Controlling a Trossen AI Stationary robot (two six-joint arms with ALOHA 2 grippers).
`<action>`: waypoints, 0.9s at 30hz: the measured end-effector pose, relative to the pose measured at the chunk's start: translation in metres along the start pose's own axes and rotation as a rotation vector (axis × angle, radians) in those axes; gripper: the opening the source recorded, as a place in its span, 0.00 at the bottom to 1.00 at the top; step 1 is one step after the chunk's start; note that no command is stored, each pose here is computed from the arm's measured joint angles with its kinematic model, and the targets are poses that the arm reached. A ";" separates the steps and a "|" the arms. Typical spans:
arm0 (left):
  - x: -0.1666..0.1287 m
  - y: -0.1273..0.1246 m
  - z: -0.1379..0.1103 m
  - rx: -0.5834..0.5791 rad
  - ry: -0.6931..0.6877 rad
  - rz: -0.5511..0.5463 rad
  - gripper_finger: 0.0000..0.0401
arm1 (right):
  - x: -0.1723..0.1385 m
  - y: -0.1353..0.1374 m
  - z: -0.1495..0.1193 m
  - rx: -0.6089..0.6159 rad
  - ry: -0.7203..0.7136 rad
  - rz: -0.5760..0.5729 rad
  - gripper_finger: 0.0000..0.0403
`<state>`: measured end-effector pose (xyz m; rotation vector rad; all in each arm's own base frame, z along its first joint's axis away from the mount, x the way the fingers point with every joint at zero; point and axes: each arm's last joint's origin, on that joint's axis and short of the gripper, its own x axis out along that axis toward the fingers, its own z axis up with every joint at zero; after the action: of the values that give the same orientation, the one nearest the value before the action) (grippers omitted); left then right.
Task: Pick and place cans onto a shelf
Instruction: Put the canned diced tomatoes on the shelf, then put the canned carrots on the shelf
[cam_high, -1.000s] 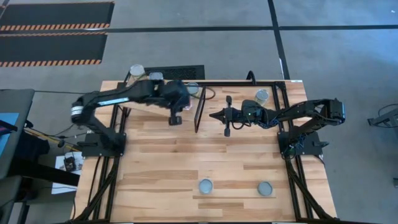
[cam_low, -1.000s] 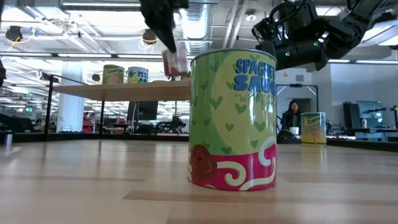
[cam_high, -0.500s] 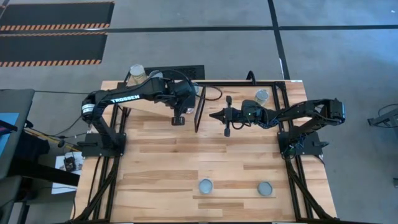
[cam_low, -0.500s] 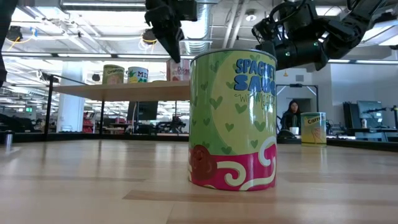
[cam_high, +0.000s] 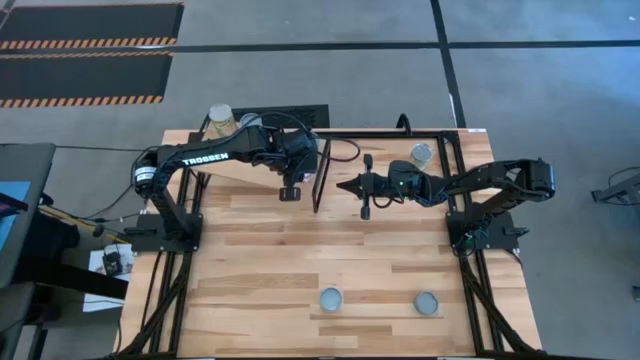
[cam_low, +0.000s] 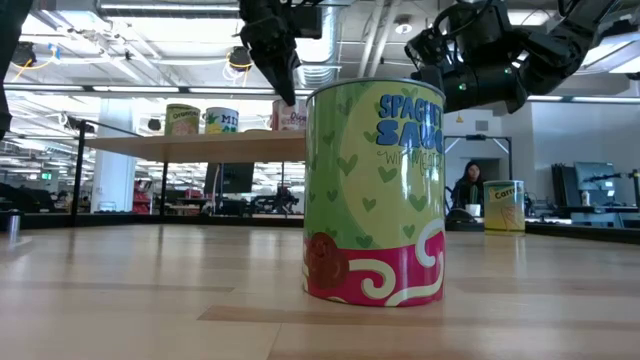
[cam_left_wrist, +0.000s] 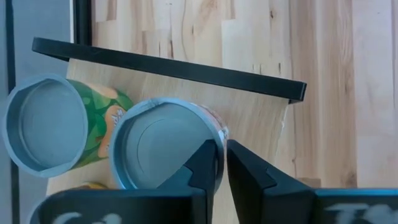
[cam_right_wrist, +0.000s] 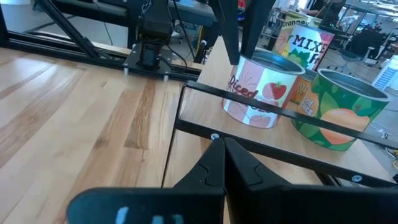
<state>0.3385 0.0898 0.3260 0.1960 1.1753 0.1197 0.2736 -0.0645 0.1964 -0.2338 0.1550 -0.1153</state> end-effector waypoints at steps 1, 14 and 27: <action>-0.001 0.000 0.000 -0.001 0.000 0.000 0.09 | 0.000 0.000 0.000 0.000 0.001 0.000 0.03; -0.021 -0.002 -0.003 -0.011 -0.045 0.015 0.18 | 0.000 0.000 0.000 -0.001 0.002 0.000 0.03; -0.054 -0.029 -0.047 -0.127 -0.433 -0.021 0.05 | 0.000 0.001 -0.003 0.000 0.034 0.009 0.03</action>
<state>0.2739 0.0548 0.3508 0.0907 0.7358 0.1259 0.2731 -0.0644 0.1932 -0.2311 0.1894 -0.1107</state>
